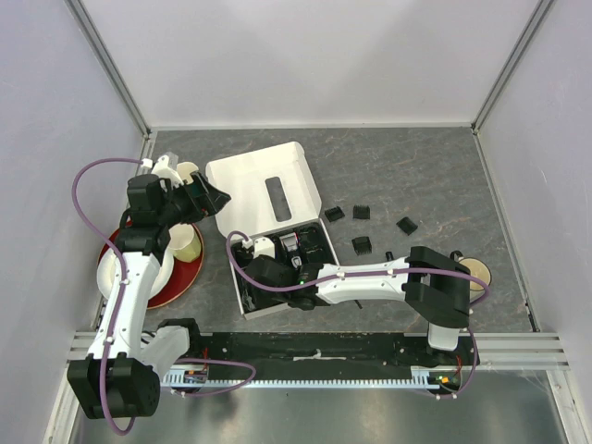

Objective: Sort the hair-cutting tools

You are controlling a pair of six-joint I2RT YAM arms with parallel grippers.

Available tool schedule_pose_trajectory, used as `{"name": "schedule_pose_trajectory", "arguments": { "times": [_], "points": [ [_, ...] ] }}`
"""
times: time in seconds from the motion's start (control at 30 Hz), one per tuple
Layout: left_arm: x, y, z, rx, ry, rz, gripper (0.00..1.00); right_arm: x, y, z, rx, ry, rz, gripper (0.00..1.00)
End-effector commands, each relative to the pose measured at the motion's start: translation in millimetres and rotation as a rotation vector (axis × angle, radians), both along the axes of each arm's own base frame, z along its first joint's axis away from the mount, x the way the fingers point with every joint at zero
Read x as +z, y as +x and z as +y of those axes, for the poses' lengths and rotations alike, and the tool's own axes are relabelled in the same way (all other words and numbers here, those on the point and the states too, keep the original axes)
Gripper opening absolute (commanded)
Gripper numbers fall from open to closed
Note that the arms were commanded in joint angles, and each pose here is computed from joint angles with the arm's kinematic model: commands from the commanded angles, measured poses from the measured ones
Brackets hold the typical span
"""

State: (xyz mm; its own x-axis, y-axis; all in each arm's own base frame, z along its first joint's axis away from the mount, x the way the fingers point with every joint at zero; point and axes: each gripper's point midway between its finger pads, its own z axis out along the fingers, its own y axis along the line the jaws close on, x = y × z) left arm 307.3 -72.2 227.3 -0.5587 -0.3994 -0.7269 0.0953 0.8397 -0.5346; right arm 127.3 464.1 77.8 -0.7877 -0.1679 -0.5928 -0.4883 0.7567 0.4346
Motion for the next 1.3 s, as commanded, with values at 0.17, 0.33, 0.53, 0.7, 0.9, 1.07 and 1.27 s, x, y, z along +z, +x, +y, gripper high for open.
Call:
{"name": "schedule_pose_trajectory", "arguments": {
  "times": [0.17, 0.33, 0.53, 0.7, 0.9, 1.07, 1.27],
  "points": [
    [10, 3, 2, -0.012, 0.034, -0.042, 0.91, 28, 12, 2, -0.048, 0.011, -0.079, 0.47],
    [9, 3, 3, -0.009, 0.033, -0.038, 0.91, 32, 17, 1, -0.053, 0.006, -0.112, 0.42],
    [9, 3, 2, -0.012, 0.034, -0.037, 0.91, 25, 18, 3, -0.050, -0.013, -0.115, 0.29],
    [9, 3, 2, -0.011, 0.033, -0.037, 0.91, 14, 18, 4, -0.044, -0.031, -0.110, 0.25],
    [9, 4, 3, -0.008, 0.033, -0.037, 0.91, 6, 18, 6, -0.040, -0.047, -0.104, 0.24],
    [8, 3, 2, -0.011, 0.033, -0.035, 0.91, -4, 18, 4, -0.047, -0.076, -0.096, 0.23],
    [8, 3, 2, -0.011, 0.032, -0.034, 0.91, -11, 18, 1, -0.068, -0.124, -0.078, 0.20]
  ]
}}
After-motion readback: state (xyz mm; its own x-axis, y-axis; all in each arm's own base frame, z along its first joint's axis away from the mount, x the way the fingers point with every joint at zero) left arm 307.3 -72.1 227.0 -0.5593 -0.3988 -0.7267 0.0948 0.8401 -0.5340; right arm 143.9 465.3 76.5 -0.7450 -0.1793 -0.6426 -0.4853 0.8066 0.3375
